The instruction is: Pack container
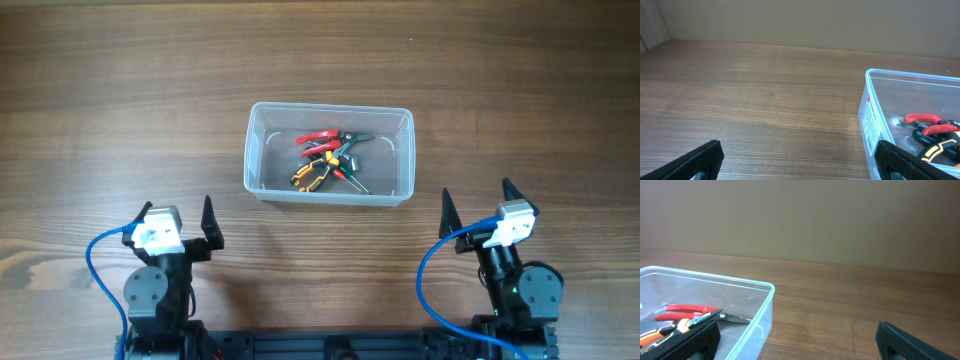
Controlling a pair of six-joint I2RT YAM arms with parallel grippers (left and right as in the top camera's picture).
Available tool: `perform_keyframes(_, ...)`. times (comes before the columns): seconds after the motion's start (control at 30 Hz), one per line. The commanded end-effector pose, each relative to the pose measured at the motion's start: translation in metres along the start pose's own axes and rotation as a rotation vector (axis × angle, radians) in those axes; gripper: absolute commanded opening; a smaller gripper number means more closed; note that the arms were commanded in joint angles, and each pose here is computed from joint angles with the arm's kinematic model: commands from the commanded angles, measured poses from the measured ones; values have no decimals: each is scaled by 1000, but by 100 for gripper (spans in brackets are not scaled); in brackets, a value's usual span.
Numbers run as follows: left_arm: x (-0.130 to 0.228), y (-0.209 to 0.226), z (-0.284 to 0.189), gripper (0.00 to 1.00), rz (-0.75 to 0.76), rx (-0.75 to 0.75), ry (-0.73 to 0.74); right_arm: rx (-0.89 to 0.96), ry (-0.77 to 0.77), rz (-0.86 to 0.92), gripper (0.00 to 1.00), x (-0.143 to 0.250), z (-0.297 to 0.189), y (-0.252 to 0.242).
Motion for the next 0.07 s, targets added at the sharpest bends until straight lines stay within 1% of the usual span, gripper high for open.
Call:
perform_keyframes(0.0, 2, 2, 0, 100, 15, -15, -2, -3, -11, -6, 100, 1, 0, 0)
perform_keyframes(0.03, 2, 2, 0, 100, 15, -15, -2, -3, -11, -5, 100, 1, 0, 0)
Point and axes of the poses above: each gripper's point midway between its finger pads, its own z axis out along the fingers, its own y axis along the line the jaws close on, x = y × z, the point moved 7 cm from there along -z, back along the fingers, and after that the axes turned 12 degrees about z, right-handed, at the moved point
